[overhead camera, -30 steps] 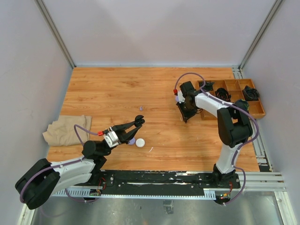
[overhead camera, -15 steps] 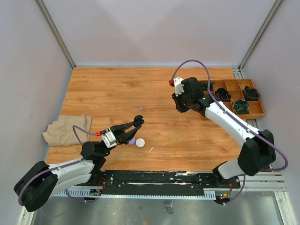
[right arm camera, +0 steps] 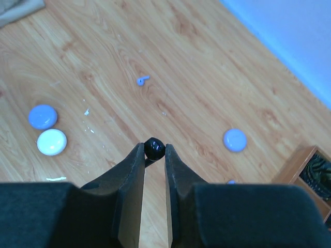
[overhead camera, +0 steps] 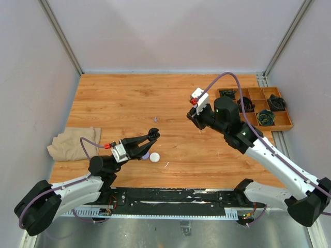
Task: Insert the wireless bluetooth earbuds into the charging case
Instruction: Pick up the earbud from the center of the board.
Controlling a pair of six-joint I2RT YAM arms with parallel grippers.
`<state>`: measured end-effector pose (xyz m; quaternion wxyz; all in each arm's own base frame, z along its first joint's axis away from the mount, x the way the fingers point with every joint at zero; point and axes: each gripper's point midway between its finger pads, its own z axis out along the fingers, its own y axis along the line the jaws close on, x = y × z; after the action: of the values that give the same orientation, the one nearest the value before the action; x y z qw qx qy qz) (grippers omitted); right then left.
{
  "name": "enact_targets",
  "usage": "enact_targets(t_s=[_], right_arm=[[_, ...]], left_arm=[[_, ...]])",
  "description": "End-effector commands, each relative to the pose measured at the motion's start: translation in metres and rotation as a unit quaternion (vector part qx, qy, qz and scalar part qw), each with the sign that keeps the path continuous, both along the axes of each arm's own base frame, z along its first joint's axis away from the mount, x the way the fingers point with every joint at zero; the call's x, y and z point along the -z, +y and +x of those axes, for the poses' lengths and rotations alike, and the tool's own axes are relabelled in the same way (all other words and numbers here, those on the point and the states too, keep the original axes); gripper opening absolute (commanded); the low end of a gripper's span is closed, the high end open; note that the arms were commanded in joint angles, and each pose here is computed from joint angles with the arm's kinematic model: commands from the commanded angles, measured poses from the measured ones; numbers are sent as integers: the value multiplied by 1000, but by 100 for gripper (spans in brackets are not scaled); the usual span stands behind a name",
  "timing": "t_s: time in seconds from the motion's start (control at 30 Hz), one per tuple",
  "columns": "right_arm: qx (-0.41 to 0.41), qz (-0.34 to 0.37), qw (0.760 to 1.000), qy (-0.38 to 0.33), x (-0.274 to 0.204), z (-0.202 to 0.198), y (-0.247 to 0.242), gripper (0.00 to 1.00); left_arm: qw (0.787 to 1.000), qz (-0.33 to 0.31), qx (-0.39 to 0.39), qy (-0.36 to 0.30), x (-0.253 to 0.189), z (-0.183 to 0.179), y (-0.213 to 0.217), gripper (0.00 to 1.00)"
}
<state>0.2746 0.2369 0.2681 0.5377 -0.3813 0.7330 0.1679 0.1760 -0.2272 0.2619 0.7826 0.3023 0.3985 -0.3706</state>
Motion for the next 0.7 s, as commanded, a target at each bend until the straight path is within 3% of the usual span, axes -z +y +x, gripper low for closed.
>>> enact_targets(t_s=[0.0,0.27,0.67], right_arm=[[-59,37,995,-66,-29,-15,16,10],[-145,108,973,-146,-64,-54,43,10],[-234,150,937,-213,-81,-99,78,9]], left_arm=[[999,-19,17,-21,-22,-6,-2,0],[999,-24,36,-28,-28,-10,-6,0],[997,-47,50,-16,-36,-13,-5,0]])
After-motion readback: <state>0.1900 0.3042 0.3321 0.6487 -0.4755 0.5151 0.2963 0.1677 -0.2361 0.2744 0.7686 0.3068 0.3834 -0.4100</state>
